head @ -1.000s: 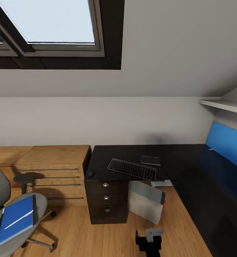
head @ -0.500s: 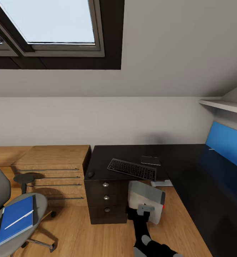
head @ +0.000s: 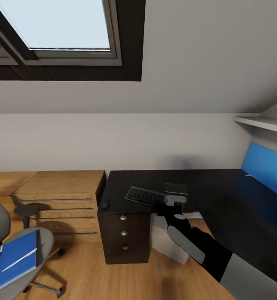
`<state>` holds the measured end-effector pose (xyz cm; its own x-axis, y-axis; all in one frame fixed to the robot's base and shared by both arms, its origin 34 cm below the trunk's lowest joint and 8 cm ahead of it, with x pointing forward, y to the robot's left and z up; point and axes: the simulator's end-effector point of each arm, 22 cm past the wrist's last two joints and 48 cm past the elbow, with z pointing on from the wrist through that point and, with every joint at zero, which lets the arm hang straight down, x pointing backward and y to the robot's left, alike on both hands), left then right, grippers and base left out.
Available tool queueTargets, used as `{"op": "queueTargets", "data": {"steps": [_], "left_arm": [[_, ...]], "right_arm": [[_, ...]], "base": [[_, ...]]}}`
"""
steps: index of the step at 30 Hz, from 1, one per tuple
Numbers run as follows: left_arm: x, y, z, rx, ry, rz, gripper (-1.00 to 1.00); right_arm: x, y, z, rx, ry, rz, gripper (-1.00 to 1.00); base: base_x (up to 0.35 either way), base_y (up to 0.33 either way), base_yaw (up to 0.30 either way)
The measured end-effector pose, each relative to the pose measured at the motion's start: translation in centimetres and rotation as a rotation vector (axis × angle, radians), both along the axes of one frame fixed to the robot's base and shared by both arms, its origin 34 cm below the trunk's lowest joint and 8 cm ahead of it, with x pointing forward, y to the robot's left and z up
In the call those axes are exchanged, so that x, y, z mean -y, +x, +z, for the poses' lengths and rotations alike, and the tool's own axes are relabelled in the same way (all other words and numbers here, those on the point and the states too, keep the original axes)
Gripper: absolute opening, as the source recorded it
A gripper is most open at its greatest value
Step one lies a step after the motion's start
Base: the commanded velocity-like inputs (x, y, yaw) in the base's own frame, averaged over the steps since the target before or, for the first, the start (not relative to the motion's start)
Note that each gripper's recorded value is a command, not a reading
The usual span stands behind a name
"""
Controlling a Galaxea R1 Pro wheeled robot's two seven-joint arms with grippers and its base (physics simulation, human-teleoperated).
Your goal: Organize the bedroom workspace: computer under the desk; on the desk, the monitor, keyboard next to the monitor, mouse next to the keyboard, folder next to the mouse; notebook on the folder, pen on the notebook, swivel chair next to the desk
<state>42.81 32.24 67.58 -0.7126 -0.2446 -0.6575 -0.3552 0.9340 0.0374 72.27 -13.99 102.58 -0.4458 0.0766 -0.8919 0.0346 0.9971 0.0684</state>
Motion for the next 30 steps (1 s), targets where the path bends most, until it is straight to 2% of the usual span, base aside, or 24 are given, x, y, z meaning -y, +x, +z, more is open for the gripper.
{"op": "queueTargets", "data": {"steps": [4, 9, 16, 23, 30], "left_arm": [[-0.1, 0.0, 0.0, 0.001, 0.001, 0.001, 1.0], [-0.1, 0.0, 0.1, 0.002, 0.005, 0.003, 1.0], [-0.4, 0.5, 0.6, 0.035, 0.016, 0.009, 1.0], [-0.5, 0.7, 0.7, 0.042, 0.018, 0.01, 1.0], [-0.5, 0.7, 0.7, 0.044, 0.018, 0.011, 1.0]], "right_arm": [[0.4, 0.2, 0.8, 0.033, -0.046, 0.004, 1.0], [0.5, 0.2, 0.8, 0.037, -0.052, 0.007, 1.0], [-1.1, 0.3, 0.5, 0.037, -0.019, 0.094, 1.0], [-1.7, 0.3, 0.0, 0.031, -0.003, 0.15, 1.0], [-1.4, 0.5, -1.3, 0.016, 0.001, 0.163, 1.0]], "base": [[0.32, 0.0, 0.0], [0.323, 0.0, 0.0], [0.323, 0.0, 0.0], [0.323, 0.0, 0.0], [0.285, 0.0, 0.0]]}}
